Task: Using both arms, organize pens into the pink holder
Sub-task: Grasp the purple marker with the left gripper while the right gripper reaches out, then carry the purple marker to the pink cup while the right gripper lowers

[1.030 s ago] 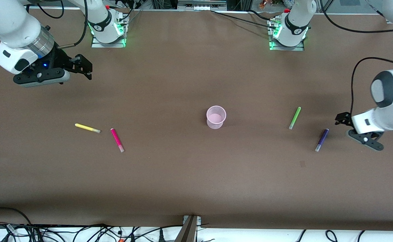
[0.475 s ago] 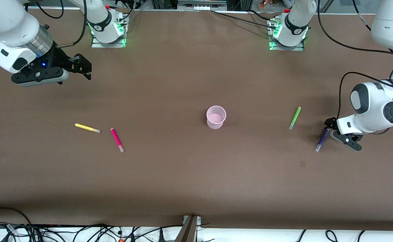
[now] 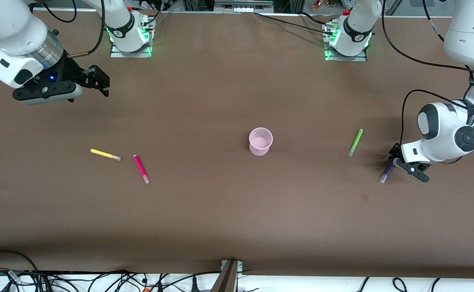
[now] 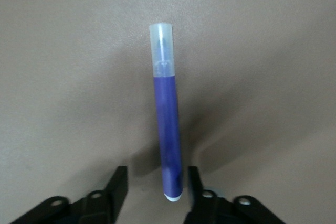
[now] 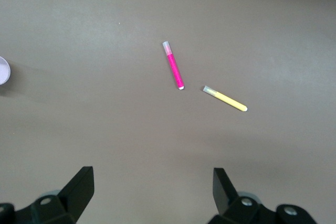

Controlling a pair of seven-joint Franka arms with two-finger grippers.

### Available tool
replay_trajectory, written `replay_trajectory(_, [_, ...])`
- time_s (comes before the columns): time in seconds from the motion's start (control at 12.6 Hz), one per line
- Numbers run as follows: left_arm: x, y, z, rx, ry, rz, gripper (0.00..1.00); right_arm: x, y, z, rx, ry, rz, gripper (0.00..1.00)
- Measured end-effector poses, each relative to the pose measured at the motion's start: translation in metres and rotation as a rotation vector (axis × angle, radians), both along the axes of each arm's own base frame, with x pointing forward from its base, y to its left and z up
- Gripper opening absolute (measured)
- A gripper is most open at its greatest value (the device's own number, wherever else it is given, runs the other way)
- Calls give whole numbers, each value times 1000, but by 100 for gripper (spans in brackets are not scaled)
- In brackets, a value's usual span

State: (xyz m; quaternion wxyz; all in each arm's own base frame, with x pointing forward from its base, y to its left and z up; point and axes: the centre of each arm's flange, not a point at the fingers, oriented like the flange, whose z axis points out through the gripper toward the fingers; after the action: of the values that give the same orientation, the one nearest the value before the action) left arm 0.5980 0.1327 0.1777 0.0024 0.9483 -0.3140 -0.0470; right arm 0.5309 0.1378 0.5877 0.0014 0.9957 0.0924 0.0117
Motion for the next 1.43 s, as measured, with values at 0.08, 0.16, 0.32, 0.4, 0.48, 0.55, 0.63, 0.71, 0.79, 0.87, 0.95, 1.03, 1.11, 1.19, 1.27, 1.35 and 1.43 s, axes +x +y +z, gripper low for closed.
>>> replay_trajectory(0.08, [0,0,-1,0,1,0,52,0,0,0,0,-1,1,100])
replay_trajectory(0.16, [0,-1,-1,-1,2,-1,41,0,1,0,0,-1,2,100])
replay_trajectory(0.32, [0,-1,-2,-2,4,-3,17,1,2,-1,0,-1,5,100])
replay_trajectory(0.4, [0,-2,-2,-2,4,-5,18,1,3,-2,-1,1,8,100])
replay_trajectory(0.48, [0,-2,-2,-3,5,-8,18,1,6,-3,-2,3,13,100])
replay_trajectory(0.55, [0,-4,-2,-4,8,-13,18,1,9,-4,-6,3,20,100])
replay_trajectory(0.63, [0,-7,-2,-7,17,-18,18,1,12,-5,-11,4,25,100])
replay_trajectory(0.71, [2,-12,0,-11,29,-25,18,1,15,-7,-13,7,29,100])
replay_trajectory(0.79, [7,-18,7,-12,40,-36,18,2,16,-9,-14,10,30,100])
replay_trajectory(0.87, [14,-25,19,-11,58,-48,18,4,16,-12,-15,12,29,100])
replay_trajectory(0.95, [24,-34,36,-10,81,-62,18,7,17,-16,-15,11,28,100])
replay_trajectory(1.03, [34,-44,55,-6,98,-78,18,11,17,-21,-15,9,27,100])
replay_trajectory(1.11, [43,-53,76,3,112,-95,18,16,18,-27,-16,10,26,100])
replay_trajectory(1.19, [52,-63,97,14,122,-114,18,21,18,-36,-17,13,24,100])
replay_trajectory(1.27, [60,-75,118,22,133,-133,18,26,19,-47,-22,25,24,100])
replay_trajectory(1.35, [67,-92,140,42,145,-166,18,32,21,-62,-29,44,25,100])
replay_trajectory(1.43, [74,-115,162,80,158,-211,18,37,23,-78,-36,66,27,100])
